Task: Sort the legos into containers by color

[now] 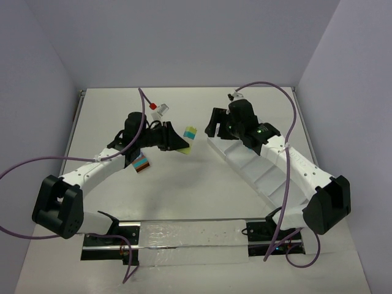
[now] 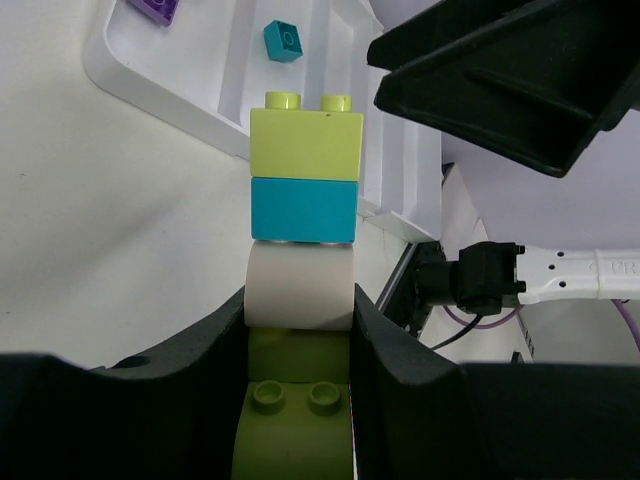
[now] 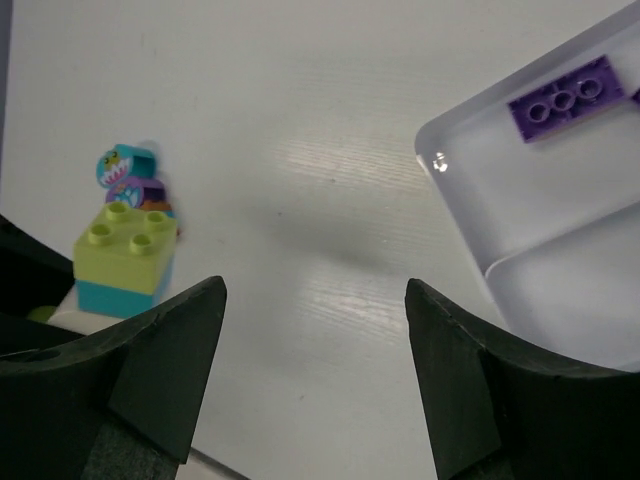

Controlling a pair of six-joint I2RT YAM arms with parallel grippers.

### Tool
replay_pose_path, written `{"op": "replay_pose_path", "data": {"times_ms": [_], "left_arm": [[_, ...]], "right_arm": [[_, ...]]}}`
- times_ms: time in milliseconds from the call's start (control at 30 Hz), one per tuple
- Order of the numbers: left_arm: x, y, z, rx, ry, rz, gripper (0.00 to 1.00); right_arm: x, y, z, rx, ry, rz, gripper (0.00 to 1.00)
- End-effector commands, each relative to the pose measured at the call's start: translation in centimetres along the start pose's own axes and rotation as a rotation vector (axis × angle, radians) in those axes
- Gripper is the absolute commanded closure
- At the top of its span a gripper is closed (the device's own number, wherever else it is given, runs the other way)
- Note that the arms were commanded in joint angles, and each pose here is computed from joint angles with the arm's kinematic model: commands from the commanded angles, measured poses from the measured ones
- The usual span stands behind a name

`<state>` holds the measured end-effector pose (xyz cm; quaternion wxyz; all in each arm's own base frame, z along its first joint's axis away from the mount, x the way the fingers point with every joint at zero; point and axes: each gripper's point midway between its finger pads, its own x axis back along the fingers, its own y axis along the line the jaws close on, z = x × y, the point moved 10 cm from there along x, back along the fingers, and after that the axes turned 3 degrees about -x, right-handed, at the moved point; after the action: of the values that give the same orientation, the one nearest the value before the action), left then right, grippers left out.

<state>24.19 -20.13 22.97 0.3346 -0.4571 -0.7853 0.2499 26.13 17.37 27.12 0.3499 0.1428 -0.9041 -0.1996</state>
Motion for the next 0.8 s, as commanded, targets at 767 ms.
{"op": "replay_pose_path", "data": {"times_ms": [767], "left_arm": [[0.1, -1.1, -0.4, -0.059, -0.134, -0.044, 1.0]], "right_arm": [[-1.0, 7.9, -1.9, -0.165, 0.033, -0.185, 0.15]]}}
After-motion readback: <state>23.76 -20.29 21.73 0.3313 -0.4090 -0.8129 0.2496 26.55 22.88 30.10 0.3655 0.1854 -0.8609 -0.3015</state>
